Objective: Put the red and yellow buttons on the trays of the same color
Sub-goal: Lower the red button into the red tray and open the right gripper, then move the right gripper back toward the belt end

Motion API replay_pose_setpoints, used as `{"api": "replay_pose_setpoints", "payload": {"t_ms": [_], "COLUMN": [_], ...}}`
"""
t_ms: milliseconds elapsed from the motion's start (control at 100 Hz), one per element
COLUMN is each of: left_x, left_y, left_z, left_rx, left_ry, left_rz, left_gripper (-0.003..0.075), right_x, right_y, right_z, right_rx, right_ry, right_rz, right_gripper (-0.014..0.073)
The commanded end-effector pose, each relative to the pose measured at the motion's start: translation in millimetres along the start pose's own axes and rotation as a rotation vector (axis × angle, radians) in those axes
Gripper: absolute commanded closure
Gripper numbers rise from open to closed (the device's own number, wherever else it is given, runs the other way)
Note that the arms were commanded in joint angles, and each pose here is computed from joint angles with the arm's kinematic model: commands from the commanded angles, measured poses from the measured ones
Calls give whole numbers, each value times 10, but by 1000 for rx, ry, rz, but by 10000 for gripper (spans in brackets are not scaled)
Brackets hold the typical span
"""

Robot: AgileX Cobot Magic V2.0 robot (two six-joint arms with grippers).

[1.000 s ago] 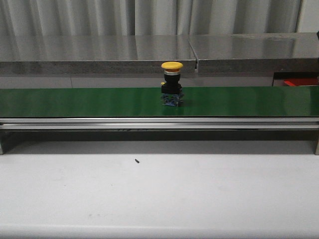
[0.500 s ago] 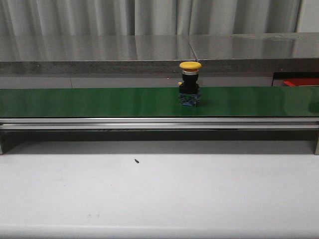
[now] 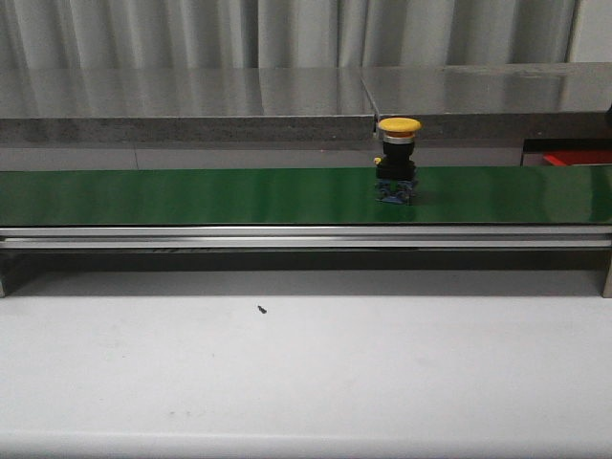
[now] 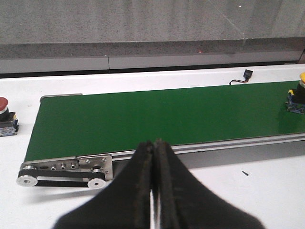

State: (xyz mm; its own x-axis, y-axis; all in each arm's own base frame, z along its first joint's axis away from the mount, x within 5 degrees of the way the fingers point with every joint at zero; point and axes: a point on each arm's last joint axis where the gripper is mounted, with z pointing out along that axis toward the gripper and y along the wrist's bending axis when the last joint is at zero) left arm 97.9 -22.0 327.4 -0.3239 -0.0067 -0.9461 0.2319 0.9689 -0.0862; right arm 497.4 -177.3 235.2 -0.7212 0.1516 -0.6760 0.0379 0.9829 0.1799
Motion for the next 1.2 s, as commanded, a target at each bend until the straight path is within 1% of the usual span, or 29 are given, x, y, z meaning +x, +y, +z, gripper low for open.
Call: {"api": "replay_pose_setpoints", "payload": {"t_ms": [0, 280, 350, 430, 520, 670, 760, 890, 970, 1050, 1190], "left_x": [-137, -137, -137, -137, -137, -137, -137, -137, -137, -137, -137], "left_y": [3, 3, 3, 3, 3, 3, 3, 3, 3, 3, 3], "left_z": [-29, -29, -29, -29, -29, -29, -29, -29, -29, -29, -29], "left_rx": [-11, -11, -11, -11, -11, -11, -11, -11, -11, -11, -11], "left_ry": [-87, -87, -87, -87, -87, -87, -87, -87, -87, -87, -87], "left_rz": [-21, -21, -21, -21, -21, -21, -21, -21, -21, -21, -21], "left_gripper": [739, 739, 739, 739, 739, 739, 739, 739, 739, 739, 739], "right_x": [-380, -394, -360, -332, -229, 34, 247, 571, 796, 949, 1164], "right_y": [205, 505, 581, 673, 785, 924, 984, 1120, 1231, 1336, 1509], "right_z": [-672, -1304, -1463, -1660, -1893, -2130, -2173, -2197, -2117, -2037, -1831], "right_rx": [-16, -82, -93, -93, -94, -94, -88, -68, -72, -73, -119], "right_ry": [-129, -32, -11, -20, -16, 3, 13, -9, 0, -7, 54], "right_rz": [-40, -103, -90, -97, -97, -104, -104, -130, -163, -199, -252], "right_gripper": [-48, -48, -24, -10, -8, -8, -8, -8, -8, -8, -8]}}
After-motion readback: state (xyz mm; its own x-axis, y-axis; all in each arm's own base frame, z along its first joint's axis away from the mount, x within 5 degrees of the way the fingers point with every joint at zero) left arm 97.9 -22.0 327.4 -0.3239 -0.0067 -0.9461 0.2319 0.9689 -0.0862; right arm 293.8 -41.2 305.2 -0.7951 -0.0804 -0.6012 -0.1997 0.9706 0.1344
